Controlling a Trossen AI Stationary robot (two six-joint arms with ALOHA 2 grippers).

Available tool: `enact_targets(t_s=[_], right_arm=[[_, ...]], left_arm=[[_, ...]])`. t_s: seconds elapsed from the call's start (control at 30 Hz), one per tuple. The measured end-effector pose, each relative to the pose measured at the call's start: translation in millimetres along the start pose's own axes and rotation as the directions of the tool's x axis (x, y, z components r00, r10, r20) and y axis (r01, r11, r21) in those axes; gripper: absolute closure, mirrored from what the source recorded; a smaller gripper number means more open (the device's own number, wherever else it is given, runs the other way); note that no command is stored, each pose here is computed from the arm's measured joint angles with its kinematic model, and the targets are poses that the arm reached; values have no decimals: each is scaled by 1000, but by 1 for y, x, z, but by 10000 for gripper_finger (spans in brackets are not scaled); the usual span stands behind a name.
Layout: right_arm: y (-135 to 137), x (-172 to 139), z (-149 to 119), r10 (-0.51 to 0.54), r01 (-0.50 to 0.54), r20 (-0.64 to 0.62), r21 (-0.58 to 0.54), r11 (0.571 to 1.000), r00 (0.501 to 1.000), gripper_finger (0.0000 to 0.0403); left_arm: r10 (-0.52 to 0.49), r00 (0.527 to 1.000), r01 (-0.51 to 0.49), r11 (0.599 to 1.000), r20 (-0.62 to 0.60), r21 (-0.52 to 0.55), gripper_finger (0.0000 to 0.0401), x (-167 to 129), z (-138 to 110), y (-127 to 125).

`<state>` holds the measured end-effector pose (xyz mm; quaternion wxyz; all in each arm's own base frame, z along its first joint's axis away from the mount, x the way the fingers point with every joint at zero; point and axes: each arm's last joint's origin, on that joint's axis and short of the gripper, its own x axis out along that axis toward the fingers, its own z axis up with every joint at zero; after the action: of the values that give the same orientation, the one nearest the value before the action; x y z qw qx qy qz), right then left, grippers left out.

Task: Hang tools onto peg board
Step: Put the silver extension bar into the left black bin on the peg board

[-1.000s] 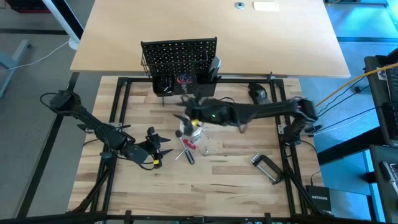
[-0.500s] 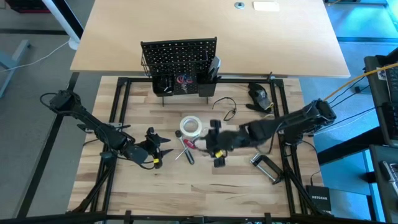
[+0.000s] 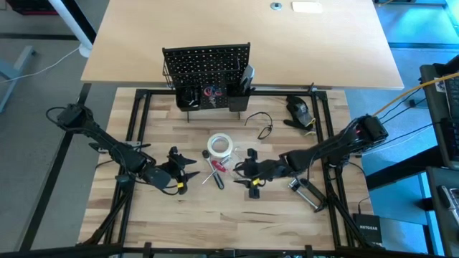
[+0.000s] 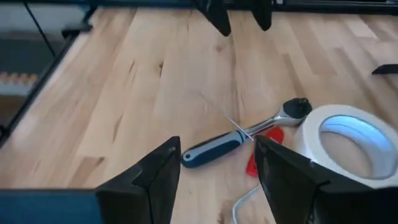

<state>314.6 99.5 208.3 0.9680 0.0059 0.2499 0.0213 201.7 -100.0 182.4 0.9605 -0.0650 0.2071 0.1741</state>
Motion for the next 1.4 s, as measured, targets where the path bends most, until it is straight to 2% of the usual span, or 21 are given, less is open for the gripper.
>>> enact_targets(t_s=[0.13, 0.23, 0.33, 0.97, 1.1, 1.23, 1.4], right_arm=[[-4, 0, -23, 7, -9, 52, 53, 999, 999, 201], [-6, -1, -30, -20, 13, 94, 68, 998, 995, 201], [-8, -1, -36, -45, 41, 72, 63, 997, 996, 201], [-7, -1, -32, -21, 14, 108, 71, 997, 994, 201], [-7, -1, -32, -23, 21, 104, 21, 1000, 994, 201], [-14, 0, -32, -42, 47, 96, -46, 998, 994, 201], [-34, 4, -31, -19, 21, 76, -26, 999, 997, 201]], left_arm=[[3, 1000, -3, 1000, -5, 1, 196, 0, -1, 0], [8, 1000, -8, 1000, -14, 5, 196, 0, -2, 1], [8, 1000, -8, 1000, -13, 2, 196, 0, -2, 1], [8, 1000, -8, 1000, -13, -3, 196, 0, -2, 1], [8, 1000, -8, 1000, -13, -3, 196, 0, -2, 1], [8, 1000, -8, 1000, -12, -3, 196, 0, -2, 1], [8, 1000, -8, 1000, -13, -2, 196, 0, -2, 1]])
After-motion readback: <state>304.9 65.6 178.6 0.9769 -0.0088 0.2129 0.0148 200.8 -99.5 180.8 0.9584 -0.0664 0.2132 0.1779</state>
